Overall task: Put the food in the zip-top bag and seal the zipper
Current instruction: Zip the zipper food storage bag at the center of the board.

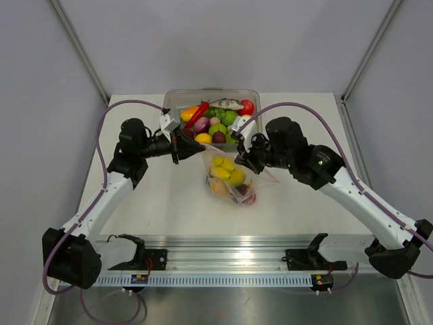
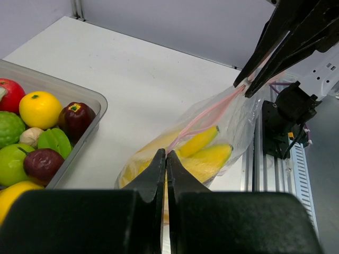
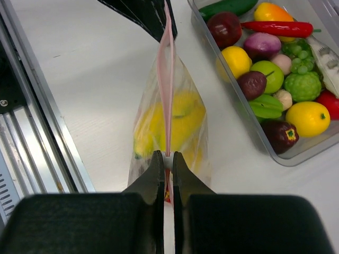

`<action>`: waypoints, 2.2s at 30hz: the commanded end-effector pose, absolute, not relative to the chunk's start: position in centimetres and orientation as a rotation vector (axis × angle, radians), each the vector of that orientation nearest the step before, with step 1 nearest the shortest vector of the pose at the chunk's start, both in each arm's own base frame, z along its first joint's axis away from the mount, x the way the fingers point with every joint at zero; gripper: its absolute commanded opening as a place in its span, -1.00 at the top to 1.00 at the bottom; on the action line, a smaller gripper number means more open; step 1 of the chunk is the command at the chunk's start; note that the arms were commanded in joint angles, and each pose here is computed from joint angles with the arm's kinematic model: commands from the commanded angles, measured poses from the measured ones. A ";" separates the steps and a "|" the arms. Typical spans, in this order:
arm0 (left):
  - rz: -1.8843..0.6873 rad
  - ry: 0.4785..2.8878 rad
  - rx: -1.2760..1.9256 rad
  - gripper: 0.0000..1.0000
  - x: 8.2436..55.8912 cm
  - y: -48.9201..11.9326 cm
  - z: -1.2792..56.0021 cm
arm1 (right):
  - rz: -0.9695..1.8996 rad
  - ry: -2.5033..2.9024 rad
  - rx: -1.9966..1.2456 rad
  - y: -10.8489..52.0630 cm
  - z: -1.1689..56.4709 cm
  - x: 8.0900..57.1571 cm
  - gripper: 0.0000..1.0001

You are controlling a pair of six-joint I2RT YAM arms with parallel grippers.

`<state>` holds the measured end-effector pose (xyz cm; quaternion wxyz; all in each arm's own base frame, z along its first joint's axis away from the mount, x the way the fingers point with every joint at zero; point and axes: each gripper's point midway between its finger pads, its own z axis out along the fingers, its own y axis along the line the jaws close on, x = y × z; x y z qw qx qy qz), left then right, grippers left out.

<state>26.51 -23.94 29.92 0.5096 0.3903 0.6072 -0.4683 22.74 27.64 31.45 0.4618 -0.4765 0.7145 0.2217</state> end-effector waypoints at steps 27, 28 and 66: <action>-0.892 1.460 0.813 1.00 30.4 -19.0 31.2 | 0.455 1.929 -0.802 17.2 27.8 17.2 0.97; -0.906 1.461 0.812 1.00 30.3 -19.1 31.3 | 0.450 1.928 -0.790 17.1 27.9 17.4 0.97; -1.197 1.357 0.852 1.00 30.6 -28.9 35.7 | -0.048 1.824 -0.333 8.4 35.0 24.0 1.00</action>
